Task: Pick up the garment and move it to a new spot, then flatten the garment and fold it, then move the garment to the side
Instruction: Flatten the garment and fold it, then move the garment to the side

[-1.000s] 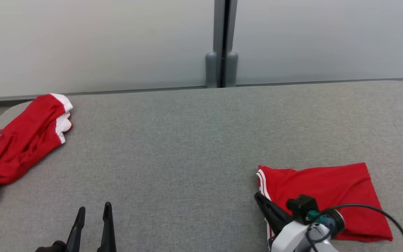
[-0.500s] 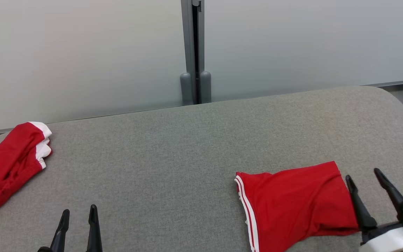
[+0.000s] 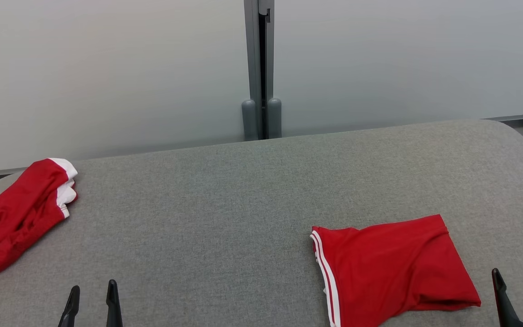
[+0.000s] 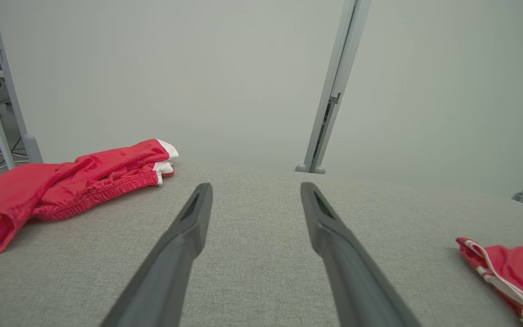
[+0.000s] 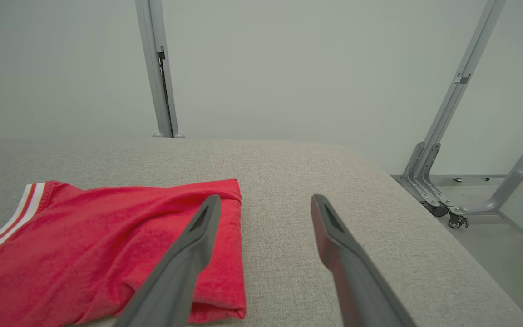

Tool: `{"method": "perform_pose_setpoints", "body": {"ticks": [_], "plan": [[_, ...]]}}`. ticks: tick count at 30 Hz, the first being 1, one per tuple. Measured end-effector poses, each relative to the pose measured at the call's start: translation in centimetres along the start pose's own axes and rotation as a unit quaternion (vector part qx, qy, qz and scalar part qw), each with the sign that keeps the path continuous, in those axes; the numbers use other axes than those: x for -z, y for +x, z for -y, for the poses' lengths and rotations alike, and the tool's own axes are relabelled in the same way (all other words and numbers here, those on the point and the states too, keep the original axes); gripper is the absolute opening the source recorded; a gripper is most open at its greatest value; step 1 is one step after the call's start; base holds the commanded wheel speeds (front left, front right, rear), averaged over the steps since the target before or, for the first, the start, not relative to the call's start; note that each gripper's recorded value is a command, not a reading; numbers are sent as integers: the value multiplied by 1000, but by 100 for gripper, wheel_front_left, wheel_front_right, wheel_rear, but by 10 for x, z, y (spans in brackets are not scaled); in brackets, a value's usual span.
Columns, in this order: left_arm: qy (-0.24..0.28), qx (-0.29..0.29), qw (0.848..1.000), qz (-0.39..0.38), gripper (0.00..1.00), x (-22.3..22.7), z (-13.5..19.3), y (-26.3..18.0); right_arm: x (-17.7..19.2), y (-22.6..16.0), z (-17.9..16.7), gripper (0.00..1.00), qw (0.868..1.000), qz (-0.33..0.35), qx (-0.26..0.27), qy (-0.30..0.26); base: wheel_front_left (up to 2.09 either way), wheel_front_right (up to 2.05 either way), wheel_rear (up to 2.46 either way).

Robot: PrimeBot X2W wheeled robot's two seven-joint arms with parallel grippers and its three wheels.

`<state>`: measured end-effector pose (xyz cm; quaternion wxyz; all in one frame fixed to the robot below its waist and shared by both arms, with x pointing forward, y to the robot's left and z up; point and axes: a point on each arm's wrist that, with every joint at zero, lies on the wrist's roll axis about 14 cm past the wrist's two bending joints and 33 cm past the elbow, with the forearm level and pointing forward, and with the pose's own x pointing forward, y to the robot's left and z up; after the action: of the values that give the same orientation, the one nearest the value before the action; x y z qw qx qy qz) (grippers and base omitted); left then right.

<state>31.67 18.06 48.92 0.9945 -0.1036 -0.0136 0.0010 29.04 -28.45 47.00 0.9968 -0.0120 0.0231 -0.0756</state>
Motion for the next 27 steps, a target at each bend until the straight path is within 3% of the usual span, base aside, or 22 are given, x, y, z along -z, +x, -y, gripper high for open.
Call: {"method": "perform_pose_setpoints", "body": {"ticks": [8,13,23,27], "plan": [[-1,6,1000,2,100,-2,4,2,-1,13,-17,100,999,2,-20,35,0,0,0],[3,13,1000,10,100,-6,8,7,16,31,-25,100,995,-79,-56,40,0,0,0],[3,26,1000,4,100,-2,18,13,57,46,-42,100,958,-268,-93,40,0,0,0],[6,24,1000,-2,100,1,17,14,71,53,-58,100,947,-299,-102,52,0,0,0]]}}
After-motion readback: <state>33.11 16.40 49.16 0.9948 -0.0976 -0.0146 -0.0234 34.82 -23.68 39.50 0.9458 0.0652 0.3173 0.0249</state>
